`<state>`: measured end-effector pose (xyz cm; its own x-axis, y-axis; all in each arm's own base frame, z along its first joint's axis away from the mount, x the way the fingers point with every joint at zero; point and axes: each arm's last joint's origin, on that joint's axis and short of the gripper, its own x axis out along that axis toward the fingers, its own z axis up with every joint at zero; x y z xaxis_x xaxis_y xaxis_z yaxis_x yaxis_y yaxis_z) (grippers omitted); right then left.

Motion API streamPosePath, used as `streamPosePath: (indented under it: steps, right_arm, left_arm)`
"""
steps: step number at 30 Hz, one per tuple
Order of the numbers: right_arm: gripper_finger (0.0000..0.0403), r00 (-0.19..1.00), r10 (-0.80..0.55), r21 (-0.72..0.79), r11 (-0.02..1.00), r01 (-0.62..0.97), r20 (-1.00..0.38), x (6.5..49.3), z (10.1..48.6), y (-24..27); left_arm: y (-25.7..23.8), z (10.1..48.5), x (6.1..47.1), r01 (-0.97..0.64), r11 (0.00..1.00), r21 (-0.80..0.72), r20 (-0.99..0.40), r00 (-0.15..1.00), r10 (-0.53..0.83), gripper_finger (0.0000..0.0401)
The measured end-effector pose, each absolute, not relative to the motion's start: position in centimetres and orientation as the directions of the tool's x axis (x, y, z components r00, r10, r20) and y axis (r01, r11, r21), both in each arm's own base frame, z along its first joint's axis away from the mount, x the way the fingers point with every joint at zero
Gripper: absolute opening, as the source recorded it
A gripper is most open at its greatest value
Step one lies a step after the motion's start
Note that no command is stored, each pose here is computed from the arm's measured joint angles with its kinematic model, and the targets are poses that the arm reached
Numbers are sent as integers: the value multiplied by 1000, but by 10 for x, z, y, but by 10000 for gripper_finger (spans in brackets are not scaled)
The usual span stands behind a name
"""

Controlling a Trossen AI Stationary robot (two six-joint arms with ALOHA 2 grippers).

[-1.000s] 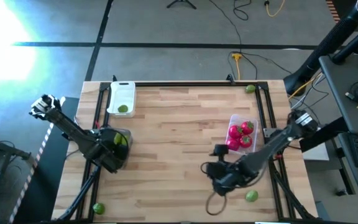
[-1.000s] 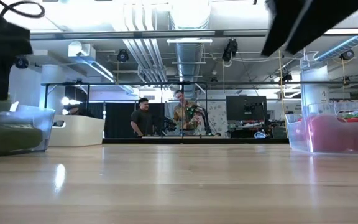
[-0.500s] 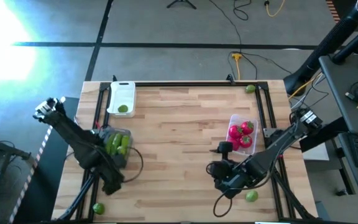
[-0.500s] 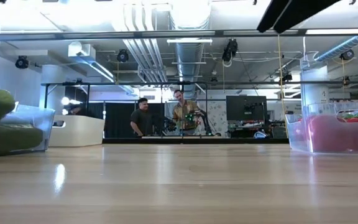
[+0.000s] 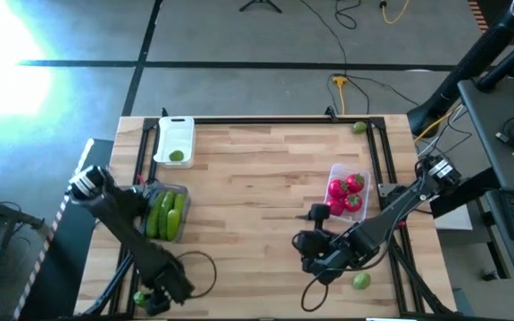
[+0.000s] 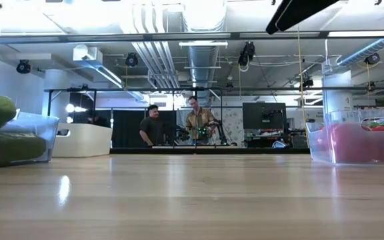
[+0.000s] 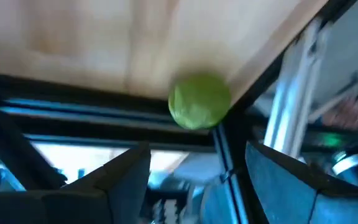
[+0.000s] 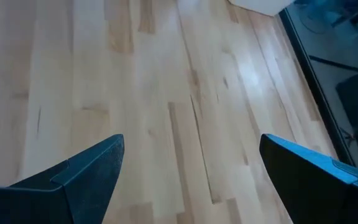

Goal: Sort produce into baskets
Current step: Put the lime into the white bin

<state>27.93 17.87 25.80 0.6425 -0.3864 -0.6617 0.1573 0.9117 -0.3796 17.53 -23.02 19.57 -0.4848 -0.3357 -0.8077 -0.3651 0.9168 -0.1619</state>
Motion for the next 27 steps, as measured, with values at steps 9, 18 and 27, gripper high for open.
streamPosePath:
  steps: [9,18,27]
  right_arm:
    - [368,659,-371,-356,920,165,-654,282,258,181]
    - [368,658,-363,-350,923,159,-659,281,258,182]
    - [368,658,-364,-353,923,157,-660,281,258,182]
  left_arm:
    - [-260,157,166,-232,953,-195,-699,-649,-301,272]
    - [-267,135,166,-197,965,-174,-702,-662,-262,281]
    - [-269,110,164,-82,986,-144,-729,-665,-162,259]
